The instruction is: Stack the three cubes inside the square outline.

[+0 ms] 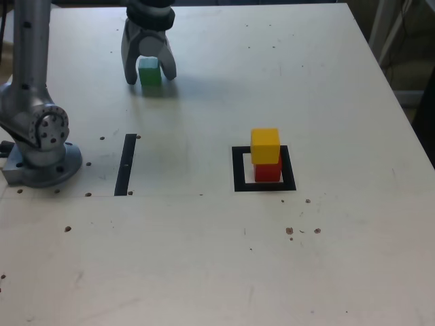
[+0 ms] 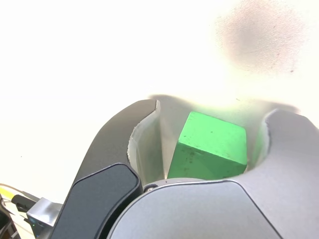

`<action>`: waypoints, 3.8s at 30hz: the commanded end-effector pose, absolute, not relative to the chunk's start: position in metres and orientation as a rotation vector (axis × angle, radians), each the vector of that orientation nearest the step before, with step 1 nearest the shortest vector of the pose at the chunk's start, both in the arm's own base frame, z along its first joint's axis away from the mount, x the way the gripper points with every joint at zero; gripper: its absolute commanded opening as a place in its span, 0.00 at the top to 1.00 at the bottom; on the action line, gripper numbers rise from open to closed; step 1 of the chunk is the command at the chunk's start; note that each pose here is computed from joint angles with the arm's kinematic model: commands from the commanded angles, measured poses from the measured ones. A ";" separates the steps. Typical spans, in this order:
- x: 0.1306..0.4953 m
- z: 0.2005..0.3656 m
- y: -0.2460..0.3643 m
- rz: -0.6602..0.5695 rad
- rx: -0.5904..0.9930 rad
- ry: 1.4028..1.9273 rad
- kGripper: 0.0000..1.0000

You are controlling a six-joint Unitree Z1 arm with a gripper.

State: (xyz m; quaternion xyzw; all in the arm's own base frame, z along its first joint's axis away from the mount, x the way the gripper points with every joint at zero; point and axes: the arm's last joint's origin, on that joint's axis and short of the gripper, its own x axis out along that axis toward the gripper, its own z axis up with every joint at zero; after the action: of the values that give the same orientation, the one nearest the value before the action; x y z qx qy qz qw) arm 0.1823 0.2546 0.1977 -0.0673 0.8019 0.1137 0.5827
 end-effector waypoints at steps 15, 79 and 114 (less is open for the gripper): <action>0.182 0.204 0.250 0.267 -0.156 1.835 0.80; 0.363 0.319 -0.033 0.052 0.015 1.715 1.00; 0.377 0.289 -0.037 0.059 0.028 1.772 0.90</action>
State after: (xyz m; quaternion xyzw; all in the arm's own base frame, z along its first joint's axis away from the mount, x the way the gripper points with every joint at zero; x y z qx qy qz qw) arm 0.3754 -0.0381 0.2925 0.0115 0.7714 0.0250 0.6358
